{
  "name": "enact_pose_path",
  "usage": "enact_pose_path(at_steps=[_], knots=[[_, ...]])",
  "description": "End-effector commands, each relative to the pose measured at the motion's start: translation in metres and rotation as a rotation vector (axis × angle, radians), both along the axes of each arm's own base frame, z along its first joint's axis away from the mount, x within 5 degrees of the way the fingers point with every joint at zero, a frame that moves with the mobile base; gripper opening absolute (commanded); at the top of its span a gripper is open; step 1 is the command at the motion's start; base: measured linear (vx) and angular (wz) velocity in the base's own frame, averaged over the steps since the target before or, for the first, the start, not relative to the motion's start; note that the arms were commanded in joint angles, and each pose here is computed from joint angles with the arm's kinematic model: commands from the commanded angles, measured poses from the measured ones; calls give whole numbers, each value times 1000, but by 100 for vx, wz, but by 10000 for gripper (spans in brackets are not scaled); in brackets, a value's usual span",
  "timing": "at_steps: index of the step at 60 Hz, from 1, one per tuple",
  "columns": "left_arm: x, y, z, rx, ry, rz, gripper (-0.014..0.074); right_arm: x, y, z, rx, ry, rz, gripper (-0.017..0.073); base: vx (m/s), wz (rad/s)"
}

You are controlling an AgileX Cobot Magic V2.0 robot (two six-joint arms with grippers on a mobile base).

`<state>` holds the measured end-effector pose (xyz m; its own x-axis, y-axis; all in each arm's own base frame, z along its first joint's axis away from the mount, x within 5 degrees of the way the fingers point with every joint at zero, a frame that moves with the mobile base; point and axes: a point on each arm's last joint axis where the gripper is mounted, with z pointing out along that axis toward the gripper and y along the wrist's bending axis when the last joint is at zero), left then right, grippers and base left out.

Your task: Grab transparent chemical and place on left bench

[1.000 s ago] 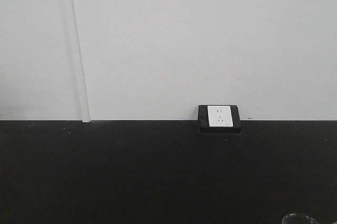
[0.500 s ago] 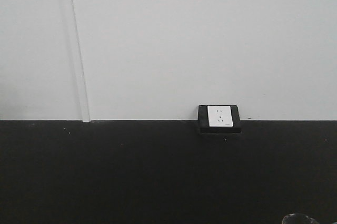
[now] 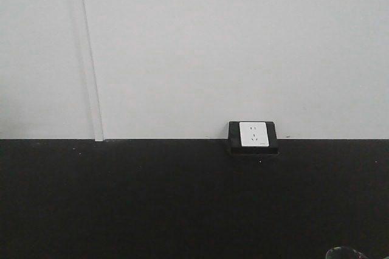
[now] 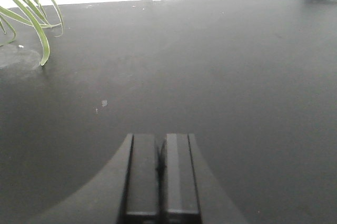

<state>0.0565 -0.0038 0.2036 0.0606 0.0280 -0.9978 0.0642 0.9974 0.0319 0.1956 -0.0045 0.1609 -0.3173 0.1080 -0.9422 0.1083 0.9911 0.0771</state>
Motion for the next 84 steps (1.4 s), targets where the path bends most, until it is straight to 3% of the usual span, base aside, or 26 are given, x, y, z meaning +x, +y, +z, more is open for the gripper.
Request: enact_pose_path(at_steps=[1,17,35,68,84], knots=[[-1,0,3,-14,-81,-1,-4,13,1,14,-26,-170,21,491,0,0],[-1,0,3,-14,-81,-1,-4,21,7,-3,-52,-165,92,423,0,0],[-1,0,3,-14,-81,-1,-4,24,10,0,-63,-262,125,254,0,0],[-1,0,3,-14,-81,-1,-4,23,13,3,-74,-300,166,-10,0,0],[-1,0,3,-14,-81,-1,-4,21,16,13,-83,-353,197,-4,0,0]])
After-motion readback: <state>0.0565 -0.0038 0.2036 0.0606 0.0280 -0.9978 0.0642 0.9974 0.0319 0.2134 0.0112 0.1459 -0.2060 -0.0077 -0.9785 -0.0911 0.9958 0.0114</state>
